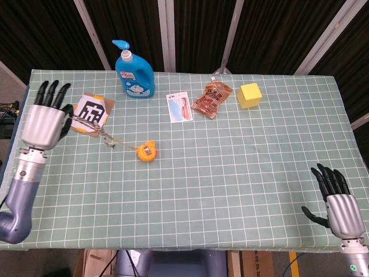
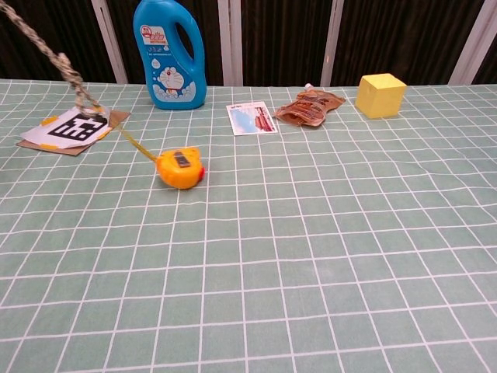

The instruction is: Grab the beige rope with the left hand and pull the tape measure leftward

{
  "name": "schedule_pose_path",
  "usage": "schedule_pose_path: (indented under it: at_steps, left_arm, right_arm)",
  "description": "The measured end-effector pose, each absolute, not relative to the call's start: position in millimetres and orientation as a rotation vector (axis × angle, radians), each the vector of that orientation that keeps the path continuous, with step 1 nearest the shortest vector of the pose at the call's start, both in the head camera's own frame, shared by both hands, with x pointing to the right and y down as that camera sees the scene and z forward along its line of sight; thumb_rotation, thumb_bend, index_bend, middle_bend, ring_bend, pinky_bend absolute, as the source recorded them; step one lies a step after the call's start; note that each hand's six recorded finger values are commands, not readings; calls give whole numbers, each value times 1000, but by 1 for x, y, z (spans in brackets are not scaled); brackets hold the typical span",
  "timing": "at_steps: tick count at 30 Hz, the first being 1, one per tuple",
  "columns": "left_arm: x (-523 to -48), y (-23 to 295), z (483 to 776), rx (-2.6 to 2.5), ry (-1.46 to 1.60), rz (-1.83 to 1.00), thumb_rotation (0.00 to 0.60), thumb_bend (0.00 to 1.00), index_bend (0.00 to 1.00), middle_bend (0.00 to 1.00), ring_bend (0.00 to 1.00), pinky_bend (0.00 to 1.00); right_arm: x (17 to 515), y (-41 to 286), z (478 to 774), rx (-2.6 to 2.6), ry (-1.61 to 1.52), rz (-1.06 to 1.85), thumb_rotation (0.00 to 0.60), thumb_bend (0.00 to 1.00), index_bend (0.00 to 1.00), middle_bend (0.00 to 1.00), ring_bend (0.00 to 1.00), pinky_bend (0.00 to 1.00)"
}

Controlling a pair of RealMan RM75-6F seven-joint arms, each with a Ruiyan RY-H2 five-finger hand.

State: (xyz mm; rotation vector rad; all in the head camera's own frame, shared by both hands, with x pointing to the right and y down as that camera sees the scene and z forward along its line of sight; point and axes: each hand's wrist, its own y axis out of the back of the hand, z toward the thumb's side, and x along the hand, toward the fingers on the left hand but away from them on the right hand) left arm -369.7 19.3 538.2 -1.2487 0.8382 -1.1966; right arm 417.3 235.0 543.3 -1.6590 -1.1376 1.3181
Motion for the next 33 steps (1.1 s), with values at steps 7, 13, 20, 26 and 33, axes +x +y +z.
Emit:
schedule_pose_path:
  at_steps: [7,13,20,26,33]
  left_arm:
    - [-428,21,517,-1196,866,-1268,600,340,428,14,0,0]
    - [-454,37,519,-1237,847,-1357,600,68,190,0,0,0]
    - [-455,80,525,-1410,955,-1399,600,65,127,0,0,0]
    - [-444,162,538,-1629,1037,-1421,600,32,37,0,0,0]
    - [-428,225,547,-1700,1021,-1355,600,8,0,0,0,0]
  right_arm:
    - [416,235,543,-1648,-1133,1320,600,219,0,0,0,0]
    - [416,236,543,-1647,-1132,1318,600,219,0,0,0,0]
    - [417,236,543,-1654,-1127,1320,600,219,0,0,0,0]
    - [416,237,544,-1654,-1103,1327,600,219,0,0,0,0]
    - [416,238,543,-1649,-1095,1329,600,219,0,0,0,0]
